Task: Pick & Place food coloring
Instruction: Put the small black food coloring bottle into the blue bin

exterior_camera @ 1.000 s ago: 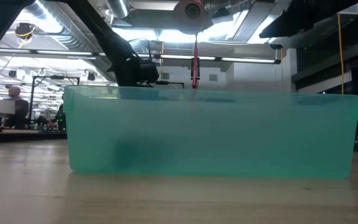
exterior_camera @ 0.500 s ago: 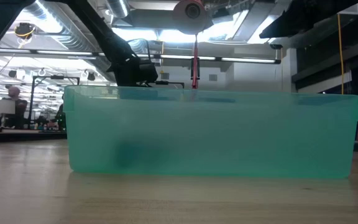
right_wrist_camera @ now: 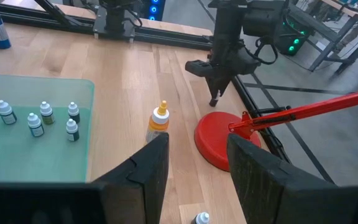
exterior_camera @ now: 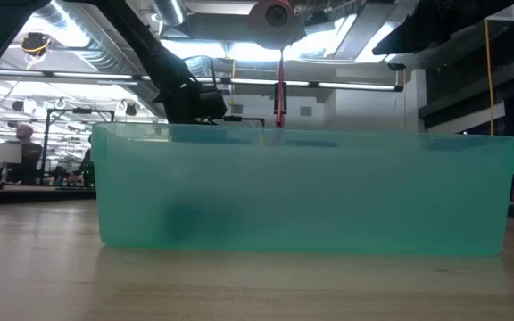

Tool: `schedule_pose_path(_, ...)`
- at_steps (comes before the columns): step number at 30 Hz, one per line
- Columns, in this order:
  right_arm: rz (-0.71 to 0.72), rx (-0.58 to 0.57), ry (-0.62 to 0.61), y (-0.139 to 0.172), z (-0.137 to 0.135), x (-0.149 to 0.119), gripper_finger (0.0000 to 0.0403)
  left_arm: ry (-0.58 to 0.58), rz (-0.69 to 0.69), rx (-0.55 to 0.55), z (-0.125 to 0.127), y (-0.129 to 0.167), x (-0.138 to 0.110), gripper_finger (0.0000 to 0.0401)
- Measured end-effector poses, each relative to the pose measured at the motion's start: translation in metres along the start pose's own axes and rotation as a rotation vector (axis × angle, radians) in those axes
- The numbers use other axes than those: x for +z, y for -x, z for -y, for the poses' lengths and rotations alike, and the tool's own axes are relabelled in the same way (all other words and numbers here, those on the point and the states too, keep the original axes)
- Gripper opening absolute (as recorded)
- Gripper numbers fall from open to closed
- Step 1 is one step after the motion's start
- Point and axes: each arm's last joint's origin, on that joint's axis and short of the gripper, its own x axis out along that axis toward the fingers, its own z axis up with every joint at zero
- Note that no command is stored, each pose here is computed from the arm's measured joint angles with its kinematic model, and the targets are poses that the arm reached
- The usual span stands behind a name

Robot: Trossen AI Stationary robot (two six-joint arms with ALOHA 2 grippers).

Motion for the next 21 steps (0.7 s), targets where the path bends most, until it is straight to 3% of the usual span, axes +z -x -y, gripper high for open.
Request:
schedule_pose_path(7, -0.011, 0.002, 0.002, 0.0, 0.0, -0.001, 0.0163, 0.014, 0.003, 0.004, 0.003, 0.002, 0.001, 0.0053)
schedule_pose_path(13, -0.017, 0.003, 0.004, 0.0, 0.0, -0.002, 0.0163, -0.001, 0.038, 0.023, 0.01, 0.02, 0.005, 0.005)
schedule_pose_path(21, -0.016, 0.002, 0.004, 0.0, 0.0, -0.002, 0.0163, -0.012, 0.185, -0.003, 0.041, 0.087, 0.009, 0.0048)
